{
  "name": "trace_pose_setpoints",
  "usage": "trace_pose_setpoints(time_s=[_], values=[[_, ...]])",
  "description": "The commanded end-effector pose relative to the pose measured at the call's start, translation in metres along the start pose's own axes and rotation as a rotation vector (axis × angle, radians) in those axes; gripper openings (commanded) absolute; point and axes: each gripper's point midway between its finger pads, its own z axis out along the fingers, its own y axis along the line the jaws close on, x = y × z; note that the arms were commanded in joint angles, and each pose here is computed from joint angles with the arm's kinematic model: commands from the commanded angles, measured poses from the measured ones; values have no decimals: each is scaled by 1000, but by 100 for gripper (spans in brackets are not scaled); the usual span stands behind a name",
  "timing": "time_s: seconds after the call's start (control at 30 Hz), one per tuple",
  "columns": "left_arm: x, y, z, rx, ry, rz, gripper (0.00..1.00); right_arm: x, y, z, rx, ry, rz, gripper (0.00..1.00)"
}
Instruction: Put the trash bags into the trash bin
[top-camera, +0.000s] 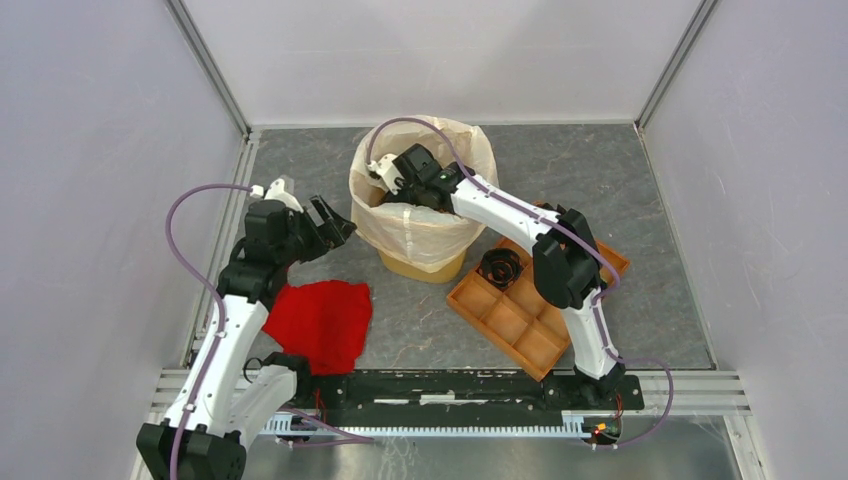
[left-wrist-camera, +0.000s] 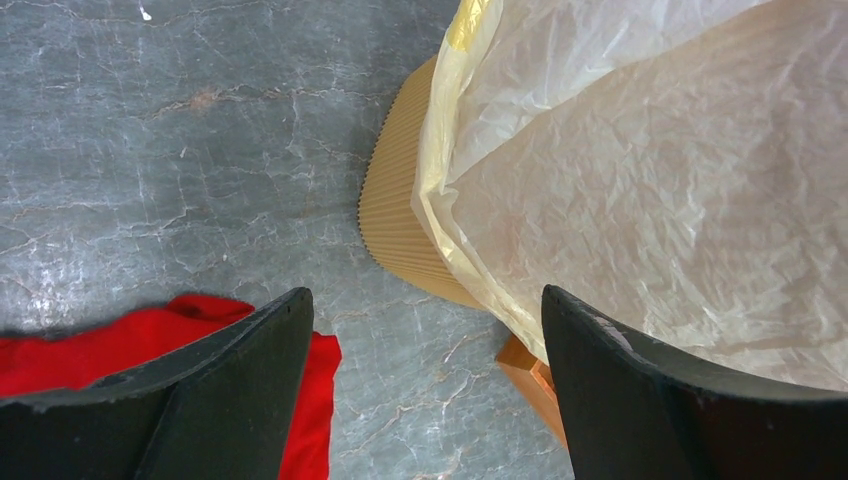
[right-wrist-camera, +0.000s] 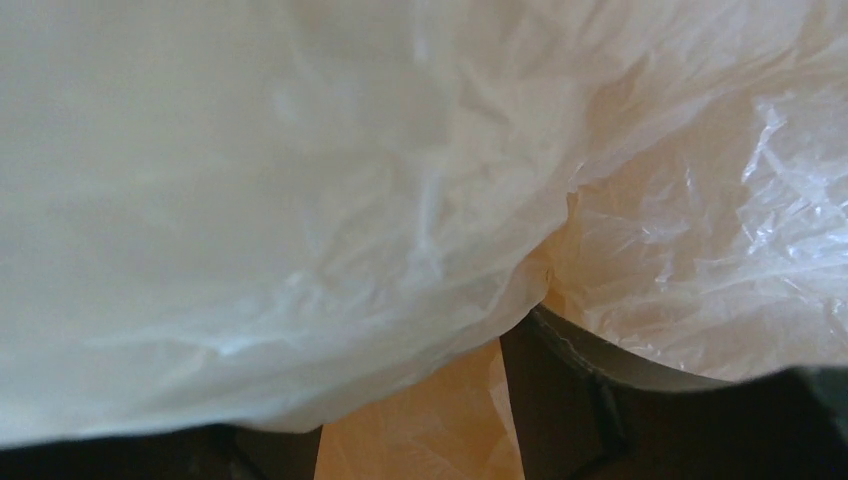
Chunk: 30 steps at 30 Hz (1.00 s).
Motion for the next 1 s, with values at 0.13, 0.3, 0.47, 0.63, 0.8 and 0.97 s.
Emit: trace_pose_setpoints(time_s=[0.13, 0.3, 0.47, 0.63, 0.8, 0.97], values=[[1, 2, -15, -4, -17, 43, 90, 20, -4, 7, 38, 19, -8, 81], [4, 3, -13, -1, -17, 24, 91, 7, 12, -2, -40, -55, 12, 98], [8, 1, -6, 15, 2, 2, 91, -19, -4, -32, 39, -115, 26, 93], [12, 6, 1, 5, 14, -3, 91, -37, -19, -67, 130, -190, 61, 78], [15, 6, 4, 9, 27, -9, 91, -48, -21, -77, 140, -237, 64, 51], [18, 6, 5, 13, 39, -13, 91, -65, -25, -92, 153, -270, 76, 81]])
